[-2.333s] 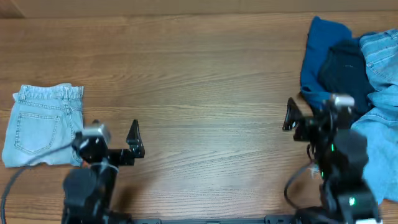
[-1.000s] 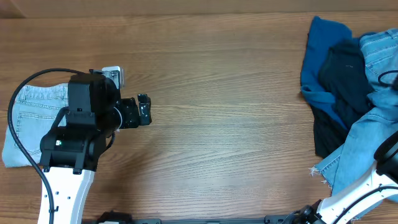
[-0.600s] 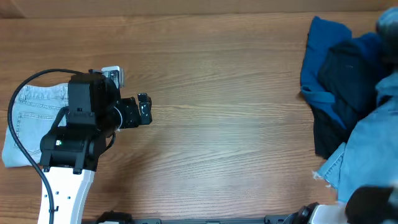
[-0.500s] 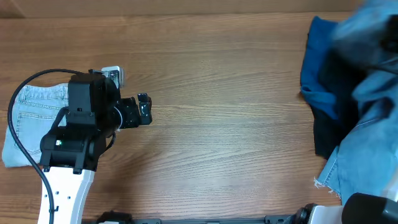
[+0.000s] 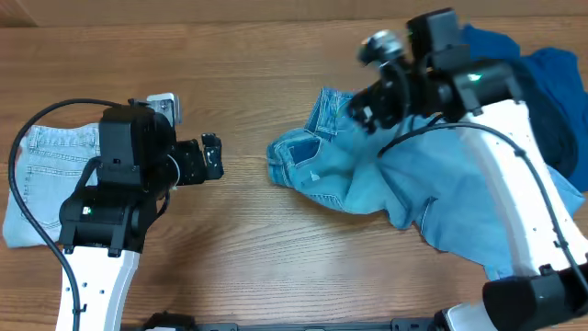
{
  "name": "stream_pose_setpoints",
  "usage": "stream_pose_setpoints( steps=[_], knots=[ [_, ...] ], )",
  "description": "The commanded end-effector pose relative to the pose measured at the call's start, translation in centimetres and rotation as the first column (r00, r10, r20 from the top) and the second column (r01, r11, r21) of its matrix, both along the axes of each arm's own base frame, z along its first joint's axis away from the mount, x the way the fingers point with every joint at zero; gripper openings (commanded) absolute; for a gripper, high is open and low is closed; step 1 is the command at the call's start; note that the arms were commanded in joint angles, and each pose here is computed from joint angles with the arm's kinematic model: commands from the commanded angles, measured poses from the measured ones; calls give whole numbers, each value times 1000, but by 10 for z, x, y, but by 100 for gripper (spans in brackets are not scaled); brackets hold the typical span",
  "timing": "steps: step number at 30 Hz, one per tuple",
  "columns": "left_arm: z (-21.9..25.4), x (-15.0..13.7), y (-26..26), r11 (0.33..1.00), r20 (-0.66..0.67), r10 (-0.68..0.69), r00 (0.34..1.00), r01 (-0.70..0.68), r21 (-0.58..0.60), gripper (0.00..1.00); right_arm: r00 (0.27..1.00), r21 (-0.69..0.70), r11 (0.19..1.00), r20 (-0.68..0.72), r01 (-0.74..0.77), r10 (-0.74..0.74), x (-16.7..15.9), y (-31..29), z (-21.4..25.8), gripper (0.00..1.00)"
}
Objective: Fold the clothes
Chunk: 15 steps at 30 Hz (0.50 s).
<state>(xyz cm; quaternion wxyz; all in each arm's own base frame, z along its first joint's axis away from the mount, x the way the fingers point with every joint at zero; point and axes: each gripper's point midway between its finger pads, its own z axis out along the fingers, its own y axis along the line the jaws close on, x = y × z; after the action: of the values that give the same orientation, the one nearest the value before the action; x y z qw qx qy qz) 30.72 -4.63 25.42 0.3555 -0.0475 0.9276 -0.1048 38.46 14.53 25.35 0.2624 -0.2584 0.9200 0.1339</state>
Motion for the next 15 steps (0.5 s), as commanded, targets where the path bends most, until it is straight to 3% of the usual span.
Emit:
stream_pose_setpoints(
  steps=[1,5,7,9,12,15],
  knots=[
    [12,13,3,1000,51,24,998,-24,-3,100,926,-53,925,62,376,-373,10,-82,26,90],
    [7,41,-24,991,70,-73,995,80,-104,98,819,-111,834,-158,540,-551,-10,-127,-15,73],
    [-10,56,-45,973,39,-147,988,151,-176,99,799,-139,833,-237,536,-553,-21,-129,-34,75],
    [-42,61,-72,943,-57,-230,972,208,-259,100,774,-181,835,-312,520,-551,-31,-128,-55,89],
    [-96,51,-130,857,-201,-419,885,313,-409,98,759,-205,835,-349,511,-550,-34,-128,-69,89],
    [-127,53,-152,842,-246,-465,850,338,-421,97,760,-204,835,-347,512,-550,-34,-128,-69,89]
  ],
)
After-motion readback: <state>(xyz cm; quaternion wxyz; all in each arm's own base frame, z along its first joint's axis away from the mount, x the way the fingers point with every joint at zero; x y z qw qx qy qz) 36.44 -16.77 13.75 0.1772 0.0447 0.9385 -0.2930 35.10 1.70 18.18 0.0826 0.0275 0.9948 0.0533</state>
